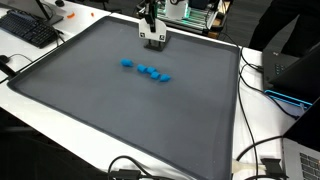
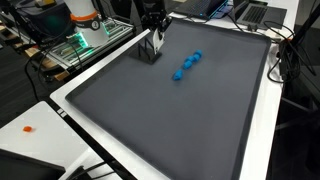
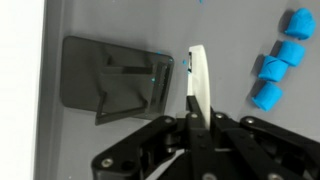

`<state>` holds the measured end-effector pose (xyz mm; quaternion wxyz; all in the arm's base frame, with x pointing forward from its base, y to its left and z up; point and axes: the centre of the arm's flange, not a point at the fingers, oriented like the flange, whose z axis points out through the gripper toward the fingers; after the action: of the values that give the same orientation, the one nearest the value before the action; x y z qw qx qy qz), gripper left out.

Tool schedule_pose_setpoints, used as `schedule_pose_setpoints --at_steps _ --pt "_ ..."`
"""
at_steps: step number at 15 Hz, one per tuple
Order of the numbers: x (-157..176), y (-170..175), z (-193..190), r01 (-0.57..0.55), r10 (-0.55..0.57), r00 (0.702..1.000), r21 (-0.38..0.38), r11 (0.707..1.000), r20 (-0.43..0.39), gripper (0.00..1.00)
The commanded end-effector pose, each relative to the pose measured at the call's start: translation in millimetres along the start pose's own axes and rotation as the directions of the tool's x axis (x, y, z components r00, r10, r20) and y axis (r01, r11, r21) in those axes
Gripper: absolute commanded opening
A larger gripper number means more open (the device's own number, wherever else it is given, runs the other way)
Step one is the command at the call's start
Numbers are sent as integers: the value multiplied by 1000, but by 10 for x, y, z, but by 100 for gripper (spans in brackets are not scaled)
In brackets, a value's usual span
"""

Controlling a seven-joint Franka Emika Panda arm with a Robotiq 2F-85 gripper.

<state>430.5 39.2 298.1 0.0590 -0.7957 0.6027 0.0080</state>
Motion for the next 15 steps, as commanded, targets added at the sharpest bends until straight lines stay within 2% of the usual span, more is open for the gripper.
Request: schedule_pose_setpoints --at_steps 1,8,12,15 --pt "-59 300 99 -144 144 990 41 989 0 1" --pt "-9 517 329 -243 239 968 37 969 82 1" --pt "22 485 382 -225 221 973 73 972 66 1" --pt "44 493 445 -202 200 979 50 978 47 1"
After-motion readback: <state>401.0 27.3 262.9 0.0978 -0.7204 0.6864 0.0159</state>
